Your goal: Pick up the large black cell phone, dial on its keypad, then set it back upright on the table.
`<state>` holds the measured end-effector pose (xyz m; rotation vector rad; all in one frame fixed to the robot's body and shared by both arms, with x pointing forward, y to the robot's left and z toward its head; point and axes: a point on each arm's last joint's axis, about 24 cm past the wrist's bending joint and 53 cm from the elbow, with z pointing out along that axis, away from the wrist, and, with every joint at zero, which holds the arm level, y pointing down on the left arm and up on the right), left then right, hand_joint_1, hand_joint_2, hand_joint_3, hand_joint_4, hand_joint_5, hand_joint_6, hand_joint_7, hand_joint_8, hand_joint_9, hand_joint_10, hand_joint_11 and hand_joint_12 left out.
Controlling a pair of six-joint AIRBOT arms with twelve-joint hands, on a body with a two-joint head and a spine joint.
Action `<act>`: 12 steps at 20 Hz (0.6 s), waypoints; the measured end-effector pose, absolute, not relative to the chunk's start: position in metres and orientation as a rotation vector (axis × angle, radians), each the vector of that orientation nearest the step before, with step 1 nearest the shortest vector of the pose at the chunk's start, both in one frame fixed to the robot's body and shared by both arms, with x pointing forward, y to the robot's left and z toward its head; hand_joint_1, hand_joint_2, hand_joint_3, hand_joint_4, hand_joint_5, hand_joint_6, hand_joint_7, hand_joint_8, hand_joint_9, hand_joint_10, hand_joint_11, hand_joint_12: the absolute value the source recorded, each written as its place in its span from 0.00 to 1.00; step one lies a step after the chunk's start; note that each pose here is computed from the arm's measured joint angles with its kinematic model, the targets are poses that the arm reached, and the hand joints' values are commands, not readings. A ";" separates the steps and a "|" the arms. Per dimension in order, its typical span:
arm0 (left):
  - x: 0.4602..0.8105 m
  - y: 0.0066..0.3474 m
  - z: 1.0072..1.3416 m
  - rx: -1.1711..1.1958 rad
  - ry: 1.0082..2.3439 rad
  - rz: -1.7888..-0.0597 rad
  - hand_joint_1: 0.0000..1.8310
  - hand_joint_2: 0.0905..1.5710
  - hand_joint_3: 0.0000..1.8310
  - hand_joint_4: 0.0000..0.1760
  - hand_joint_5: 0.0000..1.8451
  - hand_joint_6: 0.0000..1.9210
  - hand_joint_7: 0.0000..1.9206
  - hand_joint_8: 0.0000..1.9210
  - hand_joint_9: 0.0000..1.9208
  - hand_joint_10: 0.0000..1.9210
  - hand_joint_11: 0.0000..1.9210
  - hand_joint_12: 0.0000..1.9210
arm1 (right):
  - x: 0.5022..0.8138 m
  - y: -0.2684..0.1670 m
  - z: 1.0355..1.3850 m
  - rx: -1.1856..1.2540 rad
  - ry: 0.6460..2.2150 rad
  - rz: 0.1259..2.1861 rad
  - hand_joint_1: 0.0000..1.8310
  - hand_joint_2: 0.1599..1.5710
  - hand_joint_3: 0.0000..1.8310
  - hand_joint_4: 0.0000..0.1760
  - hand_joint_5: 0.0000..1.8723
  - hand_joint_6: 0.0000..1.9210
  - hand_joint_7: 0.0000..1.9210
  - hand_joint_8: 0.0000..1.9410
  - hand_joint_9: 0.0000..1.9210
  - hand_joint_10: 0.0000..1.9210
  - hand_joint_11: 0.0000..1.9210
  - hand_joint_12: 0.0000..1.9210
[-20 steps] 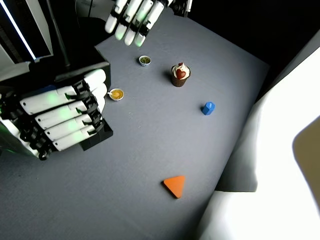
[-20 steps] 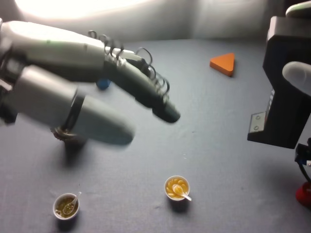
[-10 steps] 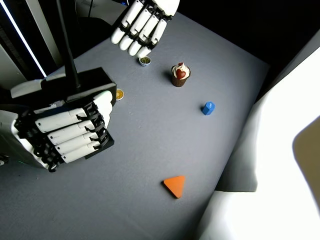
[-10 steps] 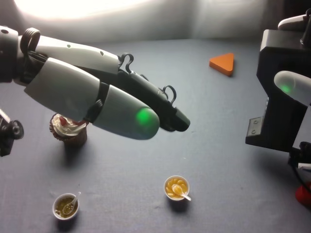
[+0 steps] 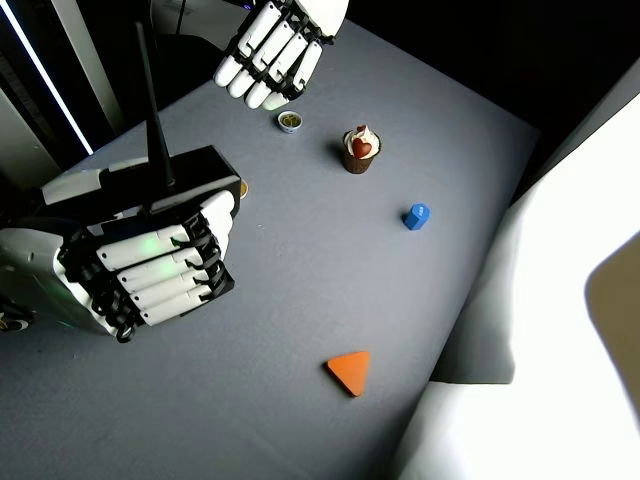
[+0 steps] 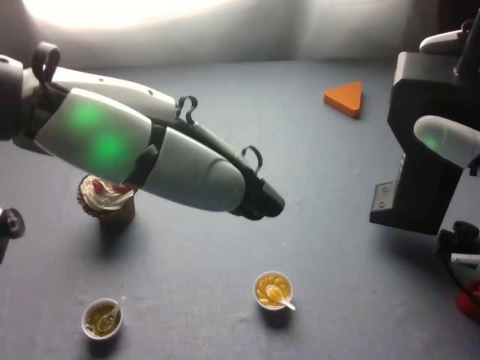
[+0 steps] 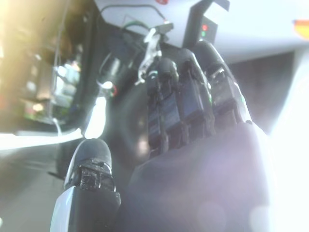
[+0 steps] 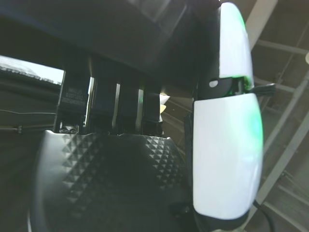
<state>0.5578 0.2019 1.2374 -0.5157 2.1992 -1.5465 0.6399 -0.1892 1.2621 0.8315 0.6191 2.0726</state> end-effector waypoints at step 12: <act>0.539 0.193 1.220 -0.630 2.319 -1.563 0.04 0.79 0.00 0.00 0.20 0.00 0.18 0.00 0.18 0.01 0.00 0.53 | 0.647 -0.192 1.250 0.832 0.628 2.055 0.82 0.68 0.00 0.00 0.40 0.50 0.46 0.54 0.50 0.59 0.53 0.75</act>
